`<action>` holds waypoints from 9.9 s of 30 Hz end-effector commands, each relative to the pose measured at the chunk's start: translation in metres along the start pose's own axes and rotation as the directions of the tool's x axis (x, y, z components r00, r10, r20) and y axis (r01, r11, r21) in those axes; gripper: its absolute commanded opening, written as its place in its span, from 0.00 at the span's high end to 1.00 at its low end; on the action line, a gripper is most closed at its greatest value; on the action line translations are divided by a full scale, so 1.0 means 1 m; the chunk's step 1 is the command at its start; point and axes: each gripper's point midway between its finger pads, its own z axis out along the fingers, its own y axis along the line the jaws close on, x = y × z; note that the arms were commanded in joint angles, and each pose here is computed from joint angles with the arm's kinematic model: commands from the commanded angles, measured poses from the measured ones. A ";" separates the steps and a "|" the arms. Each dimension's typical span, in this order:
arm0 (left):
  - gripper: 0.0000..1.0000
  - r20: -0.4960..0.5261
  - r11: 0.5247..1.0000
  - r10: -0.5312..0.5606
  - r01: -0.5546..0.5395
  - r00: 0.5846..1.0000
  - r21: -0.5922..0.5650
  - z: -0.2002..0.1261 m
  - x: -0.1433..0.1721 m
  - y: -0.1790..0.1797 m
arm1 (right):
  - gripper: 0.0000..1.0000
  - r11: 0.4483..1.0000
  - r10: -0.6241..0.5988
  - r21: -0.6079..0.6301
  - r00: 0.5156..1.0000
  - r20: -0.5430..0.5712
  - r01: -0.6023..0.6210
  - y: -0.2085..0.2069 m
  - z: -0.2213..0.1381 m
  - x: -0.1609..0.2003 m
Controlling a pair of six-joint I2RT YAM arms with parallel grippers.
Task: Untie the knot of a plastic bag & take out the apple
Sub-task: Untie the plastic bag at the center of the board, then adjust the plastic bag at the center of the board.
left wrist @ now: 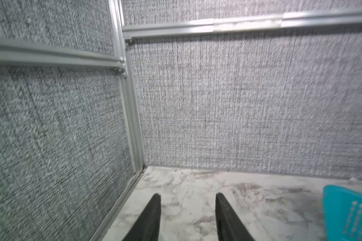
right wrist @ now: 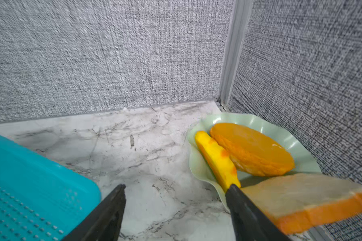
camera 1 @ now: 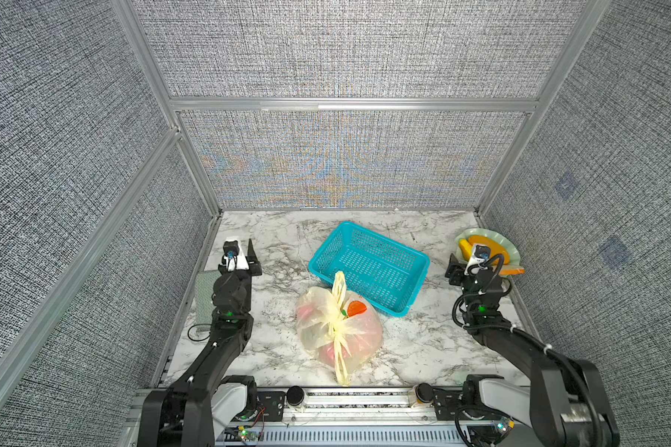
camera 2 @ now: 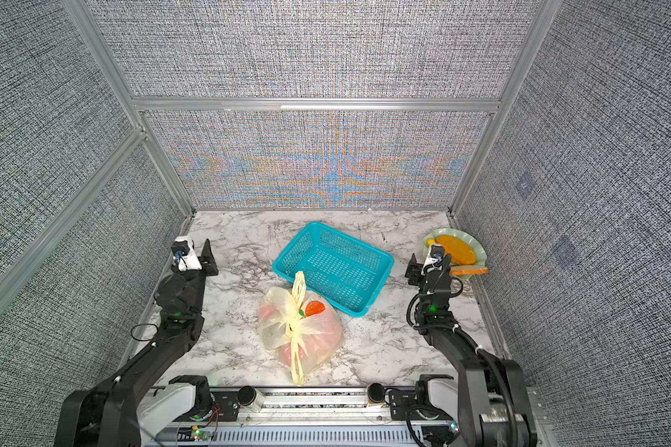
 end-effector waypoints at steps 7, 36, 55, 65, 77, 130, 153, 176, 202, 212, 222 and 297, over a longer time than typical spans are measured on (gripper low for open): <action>0.71 -0.535 0.903 -0.069 0.281 0.842 0.326 -0.046 0.031 -0.093 | 0.31 0.877 -0.184 -0.476 0.959 -0.214 0.062 0.130 -0.072 -0.010; 0.54 -0.830 0.771 0.371 0.360 0.418 0.525 -0.208 0.115 -0.212 | 0.26 0.380 -0.764 -0.870 0.637 -0.104 0.314 0.314 -0.213 0.083; 1.00 -0.863 0.829 0.360 0.303 0.354 0.470 -0.192 0.148 -0.219 | 0.60 0.343 -0.798 -0.865 0.599 -0.064 0.365 0.332 -0.200 0.107; 1.00 -0.890 0.913 0.278 0.187 0.361 0.361 -0.168 0.147 -0.190 | 1.00 0.419 -0.767 -0.809 0.637 -0.071 0.413 0.313 -0.191 0.088; 1.00 -0.815 0.963 0.122 0.132 0.567 0.235 -0.140 0.102 -0.141 | 1.00 0.575 -0.712 -0.688 0.684 -0.155 0.443 0.247 -0.168 0.069; 0.95 -0.815 0.891 0.370 0.078 0.445 0.447 -0.146 0.118 -0.167 | 0.98 0.402 -0.752 -0.865 0.646 -0.126 0.299 0.327 -0.197 0.050; 1.00 -0.788 0.979 0.156 0.011 0.596 0.202 -0.097 0.104 -0.127 | 0.79 0.380 -0.624 -0.925 0.739 -0.255 0.003 0.264 -0.262 0.069; 1.00 -0.675 0.979 0.131 0.012 0.727 0.202 -0.056 0.070 -0.124 | 0.47 0.466 -0.314 -0.885 0.940 -0.137 0.027 0.276 -0.227 -0.050; 0.82 -0.704 0.743 0.079 0.429 0.706 0.514 -0.136 -0.008 -0.184 | 0.29 0.492 -0.638 -0.868 0.652 -0.410 -0.065 0.350 -0.179 0.060; 1.00 -0.793 0.691 0.195 0.493 0.577 0.528 -0.157 0.061 -0.238 | 0.80 0.572 -0.641 -0.819 0.599 -0.480 -0.044 0.334 -0.170 0.084; 1.00 -0.855 0.776 0.196 0.457 0.481 0.435 -0.166 0.107 -0.219 | 1.00 0.694 -0.527 -0.720 0.694 -0.491 0.019 0.309 -0.128 0.062; 1.00 -0.852 0.919 0.046 0.312 0.522 0.240 -0.060 0.175 -0.177 | 0.80 0.730 -0.622 -0.681 0.367 -0.692 -0.046 0.250 -0.212 0.175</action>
